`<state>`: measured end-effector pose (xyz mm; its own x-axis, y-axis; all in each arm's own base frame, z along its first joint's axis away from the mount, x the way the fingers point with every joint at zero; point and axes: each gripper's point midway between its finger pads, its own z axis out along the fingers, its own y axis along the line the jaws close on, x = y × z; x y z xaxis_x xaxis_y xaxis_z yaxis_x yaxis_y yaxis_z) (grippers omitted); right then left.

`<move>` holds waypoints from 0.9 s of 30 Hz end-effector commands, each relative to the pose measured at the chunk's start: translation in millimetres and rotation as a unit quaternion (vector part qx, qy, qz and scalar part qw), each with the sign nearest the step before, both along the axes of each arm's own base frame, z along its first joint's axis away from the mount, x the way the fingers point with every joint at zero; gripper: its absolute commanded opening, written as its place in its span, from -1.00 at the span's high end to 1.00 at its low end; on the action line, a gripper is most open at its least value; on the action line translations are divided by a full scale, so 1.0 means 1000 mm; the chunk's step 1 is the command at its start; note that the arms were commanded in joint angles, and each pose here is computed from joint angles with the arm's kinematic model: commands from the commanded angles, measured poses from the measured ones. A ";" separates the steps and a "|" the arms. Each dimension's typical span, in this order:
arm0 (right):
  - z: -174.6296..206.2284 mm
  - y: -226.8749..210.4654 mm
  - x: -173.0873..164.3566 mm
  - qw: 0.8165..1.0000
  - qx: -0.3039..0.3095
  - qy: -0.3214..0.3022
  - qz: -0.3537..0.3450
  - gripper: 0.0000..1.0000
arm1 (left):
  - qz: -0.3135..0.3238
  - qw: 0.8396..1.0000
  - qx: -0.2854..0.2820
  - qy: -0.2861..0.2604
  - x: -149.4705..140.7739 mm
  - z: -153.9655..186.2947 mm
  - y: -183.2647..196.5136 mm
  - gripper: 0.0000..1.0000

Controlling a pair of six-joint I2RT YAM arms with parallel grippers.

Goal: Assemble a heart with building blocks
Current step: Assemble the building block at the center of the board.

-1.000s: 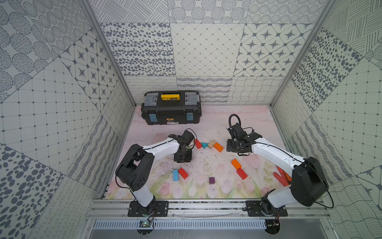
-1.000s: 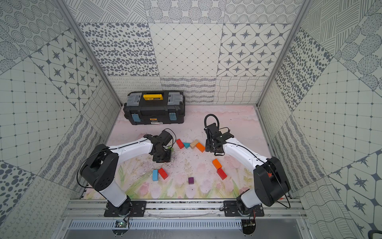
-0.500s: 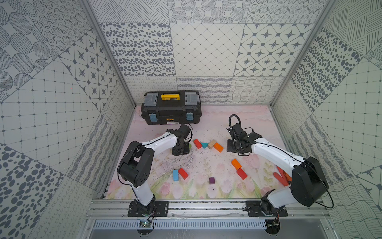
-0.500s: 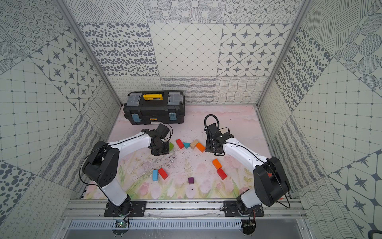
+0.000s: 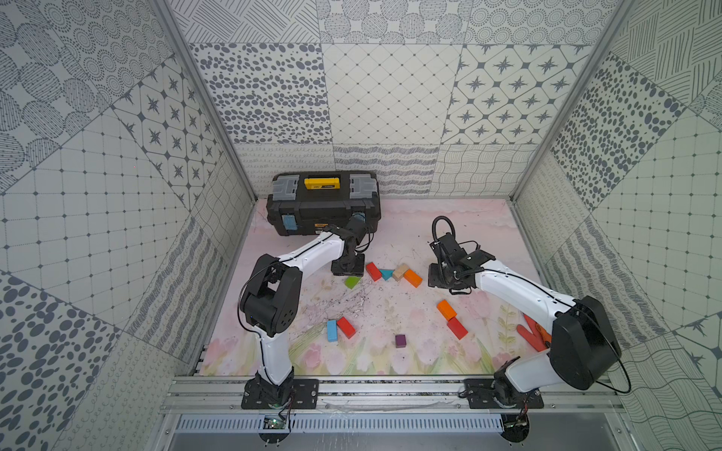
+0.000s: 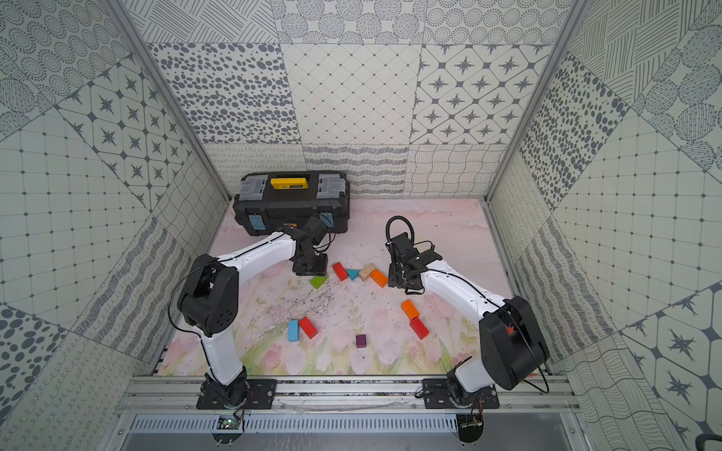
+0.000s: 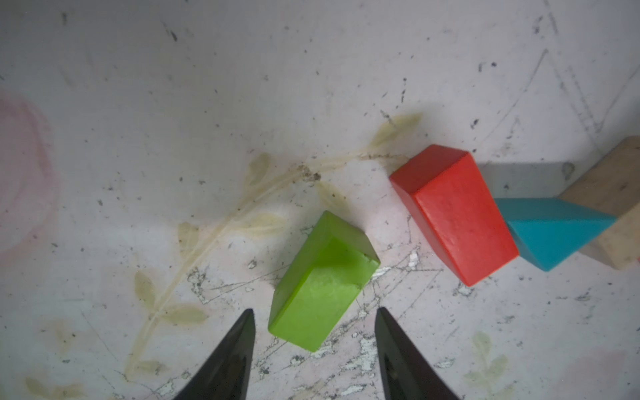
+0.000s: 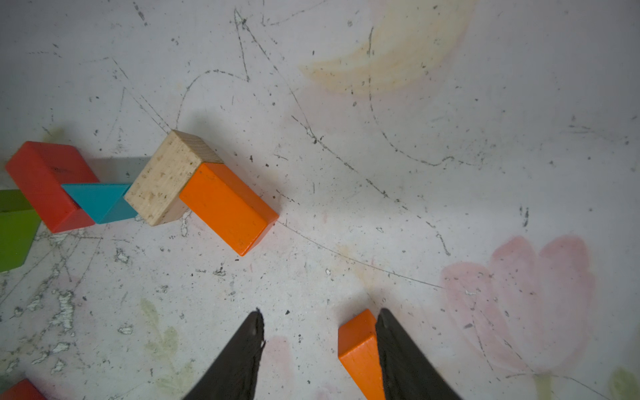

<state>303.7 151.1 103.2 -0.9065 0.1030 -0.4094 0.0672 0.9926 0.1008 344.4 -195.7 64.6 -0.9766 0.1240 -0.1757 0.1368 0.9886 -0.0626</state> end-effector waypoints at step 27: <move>0.030 -0.004 -0.001 0.999 0.011 -0.032 -0.012 -0.10 | -0.242 0.968 0.051 0.043 -0.040 -0.032 -0.018 1.00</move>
